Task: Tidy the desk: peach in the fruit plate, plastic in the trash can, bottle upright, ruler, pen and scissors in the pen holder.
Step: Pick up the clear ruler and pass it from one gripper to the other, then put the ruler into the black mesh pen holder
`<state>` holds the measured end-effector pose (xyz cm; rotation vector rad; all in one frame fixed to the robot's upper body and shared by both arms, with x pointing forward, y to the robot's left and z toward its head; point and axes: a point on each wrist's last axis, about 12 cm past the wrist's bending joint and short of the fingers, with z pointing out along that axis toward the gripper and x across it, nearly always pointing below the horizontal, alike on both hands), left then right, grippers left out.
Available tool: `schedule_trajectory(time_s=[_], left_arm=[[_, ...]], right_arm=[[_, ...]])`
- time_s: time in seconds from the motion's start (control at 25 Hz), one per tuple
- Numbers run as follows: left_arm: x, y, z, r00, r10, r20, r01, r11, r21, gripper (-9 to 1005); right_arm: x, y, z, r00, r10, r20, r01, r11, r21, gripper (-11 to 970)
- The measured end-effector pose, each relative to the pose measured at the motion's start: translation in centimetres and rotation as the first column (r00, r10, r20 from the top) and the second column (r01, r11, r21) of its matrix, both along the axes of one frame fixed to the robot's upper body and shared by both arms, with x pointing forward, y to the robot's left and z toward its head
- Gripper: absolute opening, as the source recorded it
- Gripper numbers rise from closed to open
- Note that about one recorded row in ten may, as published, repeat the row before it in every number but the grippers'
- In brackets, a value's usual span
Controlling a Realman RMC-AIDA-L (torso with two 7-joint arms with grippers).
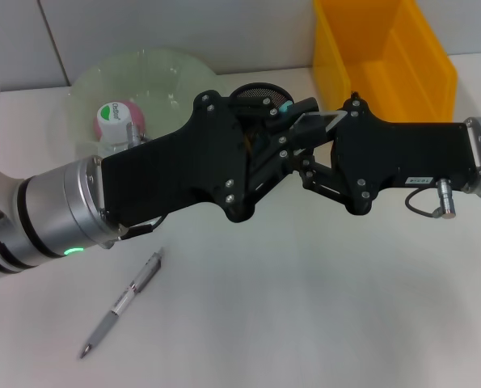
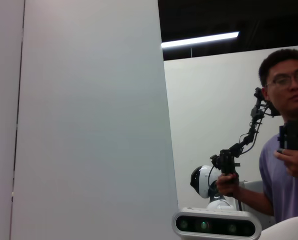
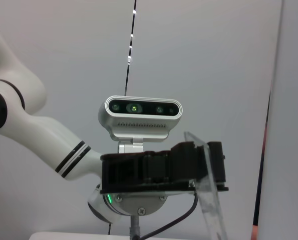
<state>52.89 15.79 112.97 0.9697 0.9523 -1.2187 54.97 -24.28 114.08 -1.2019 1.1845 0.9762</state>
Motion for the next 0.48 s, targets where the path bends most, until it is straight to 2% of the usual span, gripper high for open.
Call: schedule_trajectory(time_s=[0.24,0.48], left_arm=[[-0.07,0.01,0.11,1.0,-0.006,-0.003,0.006,1.0,-0.012,75],[-0.06,0.26,0.16,1.0,0.03,-0.01,-0.03,0.998,-0.051,224]], right_arm=[[-0.06,0.04,0.0,1.0,0.004,-0.005,-0.004,1.0,0.005,78],[-0.01,0.19,-0.1,1.0,0.003,-0.015,-0.003,1.0,0.005,69]])
